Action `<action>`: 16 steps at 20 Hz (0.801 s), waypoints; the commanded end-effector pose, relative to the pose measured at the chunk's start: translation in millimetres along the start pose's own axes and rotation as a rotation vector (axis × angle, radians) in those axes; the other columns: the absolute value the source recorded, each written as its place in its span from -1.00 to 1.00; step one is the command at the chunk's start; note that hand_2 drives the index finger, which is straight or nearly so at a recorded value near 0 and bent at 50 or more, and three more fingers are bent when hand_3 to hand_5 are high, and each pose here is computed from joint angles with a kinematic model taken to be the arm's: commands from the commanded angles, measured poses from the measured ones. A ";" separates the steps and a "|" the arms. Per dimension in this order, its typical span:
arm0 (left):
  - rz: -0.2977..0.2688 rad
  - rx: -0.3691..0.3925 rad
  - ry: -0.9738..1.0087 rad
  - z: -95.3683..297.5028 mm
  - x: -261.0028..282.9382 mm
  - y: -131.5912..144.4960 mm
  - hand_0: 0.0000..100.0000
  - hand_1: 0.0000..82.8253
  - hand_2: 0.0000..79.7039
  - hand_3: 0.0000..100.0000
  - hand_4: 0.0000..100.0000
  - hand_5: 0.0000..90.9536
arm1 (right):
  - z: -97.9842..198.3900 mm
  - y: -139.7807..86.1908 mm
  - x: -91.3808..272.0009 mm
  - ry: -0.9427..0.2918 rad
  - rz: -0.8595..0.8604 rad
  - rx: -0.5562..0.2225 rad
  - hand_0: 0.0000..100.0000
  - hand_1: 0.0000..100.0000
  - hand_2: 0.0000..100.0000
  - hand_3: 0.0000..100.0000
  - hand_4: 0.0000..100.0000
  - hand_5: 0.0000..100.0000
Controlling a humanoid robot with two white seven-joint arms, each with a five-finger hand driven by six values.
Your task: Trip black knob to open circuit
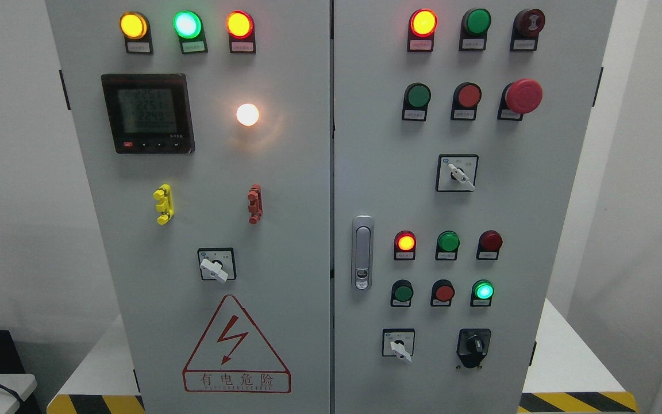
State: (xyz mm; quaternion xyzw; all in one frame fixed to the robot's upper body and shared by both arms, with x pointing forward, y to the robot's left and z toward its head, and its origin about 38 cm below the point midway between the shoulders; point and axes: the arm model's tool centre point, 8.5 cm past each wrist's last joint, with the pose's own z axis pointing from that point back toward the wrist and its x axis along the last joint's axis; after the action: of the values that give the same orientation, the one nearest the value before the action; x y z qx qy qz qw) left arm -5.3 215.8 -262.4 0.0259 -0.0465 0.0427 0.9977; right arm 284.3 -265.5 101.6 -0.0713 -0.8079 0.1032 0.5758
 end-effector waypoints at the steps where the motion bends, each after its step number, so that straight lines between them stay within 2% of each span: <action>1: -0.032 -0.005 -0.009 -0.5 5.1 -0.6 -0.76 -0.06 -1.00 -1.00 -1.00 -1.00 | 6.1 -4.4 12.8 -0.029 0.011 0.007 -1.00 -0.78 -1.00 -0.80 -0.77 -0.72; 16: -0.034 -0.005 -0.009 -0.5 5.1 -0.6 -0.76 -0.06 -1.00 -1.00 -1.00 -1.00 | 6.5 1.0 16.3 -0.049 -0.021 0.011 -1.00 -0.81 -1.00 -0.76 -0.73 -0.69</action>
State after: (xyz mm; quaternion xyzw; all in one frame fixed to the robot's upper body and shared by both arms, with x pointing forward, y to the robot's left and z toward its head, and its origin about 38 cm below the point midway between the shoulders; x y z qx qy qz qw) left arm -5.3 216.0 -262.4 0.0260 -0.0465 0.0427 0.9977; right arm 273.9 -264.4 109.9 -0.0616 -0.8173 0.1030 0.5635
